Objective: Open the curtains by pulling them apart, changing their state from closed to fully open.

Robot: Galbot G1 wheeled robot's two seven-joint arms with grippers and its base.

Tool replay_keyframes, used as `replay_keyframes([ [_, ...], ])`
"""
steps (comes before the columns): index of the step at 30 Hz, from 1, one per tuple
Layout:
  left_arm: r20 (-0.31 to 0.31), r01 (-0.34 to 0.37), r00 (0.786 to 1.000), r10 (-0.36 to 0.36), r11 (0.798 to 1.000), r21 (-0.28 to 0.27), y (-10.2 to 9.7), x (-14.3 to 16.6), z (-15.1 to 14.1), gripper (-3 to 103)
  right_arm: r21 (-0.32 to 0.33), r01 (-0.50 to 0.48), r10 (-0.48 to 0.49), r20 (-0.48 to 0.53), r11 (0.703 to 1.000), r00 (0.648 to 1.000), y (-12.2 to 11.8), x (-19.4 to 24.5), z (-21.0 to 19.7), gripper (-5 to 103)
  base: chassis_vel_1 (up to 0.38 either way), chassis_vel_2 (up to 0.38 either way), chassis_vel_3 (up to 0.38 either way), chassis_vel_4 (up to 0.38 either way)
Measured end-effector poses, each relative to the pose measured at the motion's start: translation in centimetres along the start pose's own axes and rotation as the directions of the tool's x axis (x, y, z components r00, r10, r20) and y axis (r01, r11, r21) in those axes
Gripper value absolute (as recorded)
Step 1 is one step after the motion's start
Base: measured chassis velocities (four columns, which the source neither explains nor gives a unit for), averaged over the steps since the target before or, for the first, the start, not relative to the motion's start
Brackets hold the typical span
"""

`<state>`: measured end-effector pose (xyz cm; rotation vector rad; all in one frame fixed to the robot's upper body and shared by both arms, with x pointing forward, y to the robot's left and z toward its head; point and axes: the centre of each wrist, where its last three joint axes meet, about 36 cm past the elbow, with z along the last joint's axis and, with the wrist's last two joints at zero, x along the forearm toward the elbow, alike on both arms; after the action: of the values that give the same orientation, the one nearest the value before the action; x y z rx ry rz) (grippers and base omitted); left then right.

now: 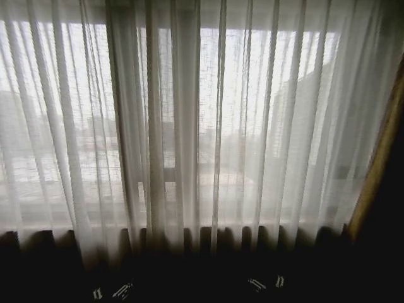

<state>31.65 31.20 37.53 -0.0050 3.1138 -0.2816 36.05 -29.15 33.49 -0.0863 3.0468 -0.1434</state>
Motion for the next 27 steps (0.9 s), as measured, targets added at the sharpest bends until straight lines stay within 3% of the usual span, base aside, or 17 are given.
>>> replay_keyframes([
  [27, -0.007, -0.002, 1.000, 0.002, 1.000, -0.021, 0.20, -0.11, 0.18, 100, 0.002, 0.041, -0.041, -0.008, 0.999, 0.999, -0.37, 0.09, 0.88, 100, 0.000, 0.000, 0.000, 0.000],
])
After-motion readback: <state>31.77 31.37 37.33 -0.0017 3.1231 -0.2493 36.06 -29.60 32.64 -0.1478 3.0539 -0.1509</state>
